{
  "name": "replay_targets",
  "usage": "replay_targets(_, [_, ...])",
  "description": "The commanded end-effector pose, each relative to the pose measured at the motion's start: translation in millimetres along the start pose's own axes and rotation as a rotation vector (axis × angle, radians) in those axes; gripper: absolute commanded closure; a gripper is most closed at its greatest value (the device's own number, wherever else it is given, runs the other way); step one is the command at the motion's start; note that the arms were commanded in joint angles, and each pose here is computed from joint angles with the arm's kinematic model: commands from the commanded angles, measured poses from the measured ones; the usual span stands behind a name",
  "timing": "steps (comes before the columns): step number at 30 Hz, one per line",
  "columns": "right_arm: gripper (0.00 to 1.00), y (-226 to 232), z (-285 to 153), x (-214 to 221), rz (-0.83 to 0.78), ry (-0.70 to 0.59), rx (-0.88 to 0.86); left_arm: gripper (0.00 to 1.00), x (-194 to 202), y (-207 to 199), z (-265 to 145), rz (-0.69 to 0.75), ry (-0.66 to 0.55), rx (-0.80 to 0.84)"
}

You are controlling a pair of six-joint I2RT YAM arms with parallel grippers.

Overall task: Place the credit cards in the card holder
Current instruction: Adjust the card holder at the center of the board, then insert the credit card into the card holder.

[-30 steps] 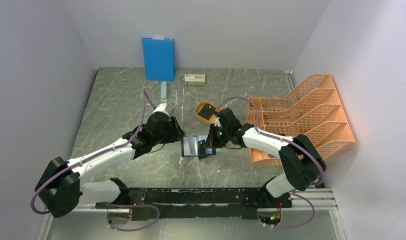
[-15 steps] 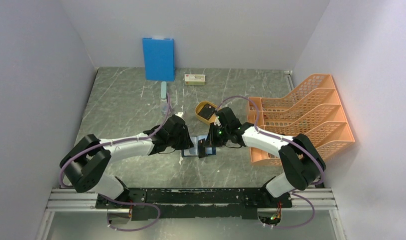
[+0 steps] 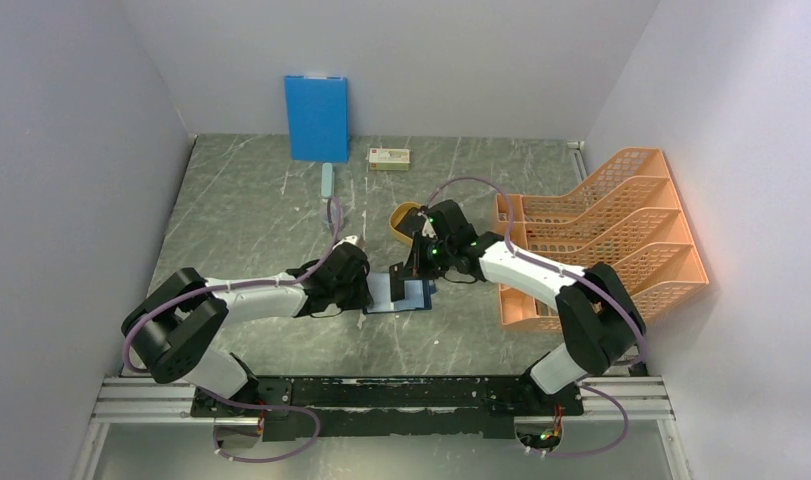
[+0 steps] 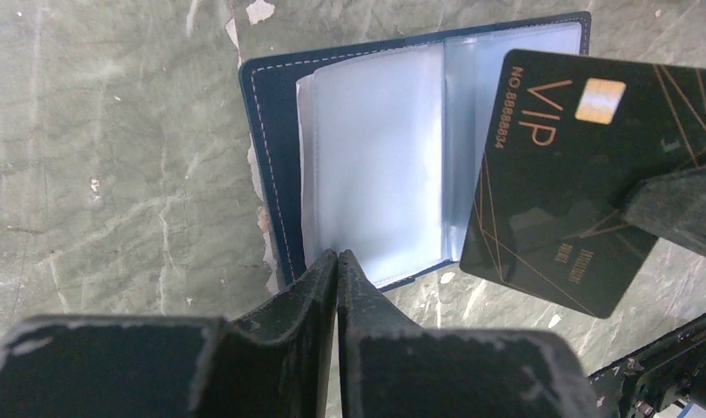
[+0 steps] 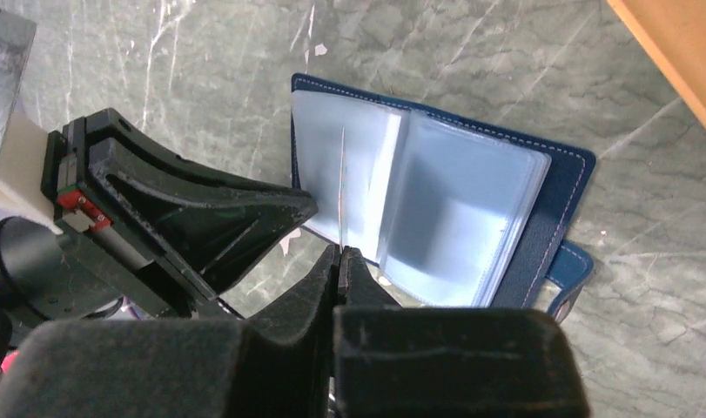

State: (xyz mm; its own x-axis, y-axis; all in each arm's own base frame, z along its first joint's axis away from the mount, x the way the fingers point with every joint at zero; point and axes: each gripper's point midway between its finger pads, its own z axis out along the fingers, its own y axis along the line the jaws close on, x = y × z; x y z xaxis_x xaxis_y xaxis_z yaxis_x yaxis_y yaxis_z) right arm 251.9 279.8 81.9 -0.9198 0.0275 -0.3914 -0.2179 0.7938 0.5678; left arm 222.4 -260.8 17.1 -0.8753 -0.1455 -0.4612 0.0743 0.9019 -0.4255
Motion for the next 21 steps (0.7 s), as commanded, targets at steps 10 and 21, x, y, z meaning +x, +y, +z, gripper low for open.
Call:
replay_targets(10, [1.00, -31, 26, 1, 0.042, 0.014, 0.086, 0.89, 15, 32, 1, 0.030, 0.020, -0.114])
replay_targets(21, [1.00, -36, 36, 10, 0.080, 0.030, 0.075, 0.90, 17, 35, 1, 0.030, 0.029, -0.125])
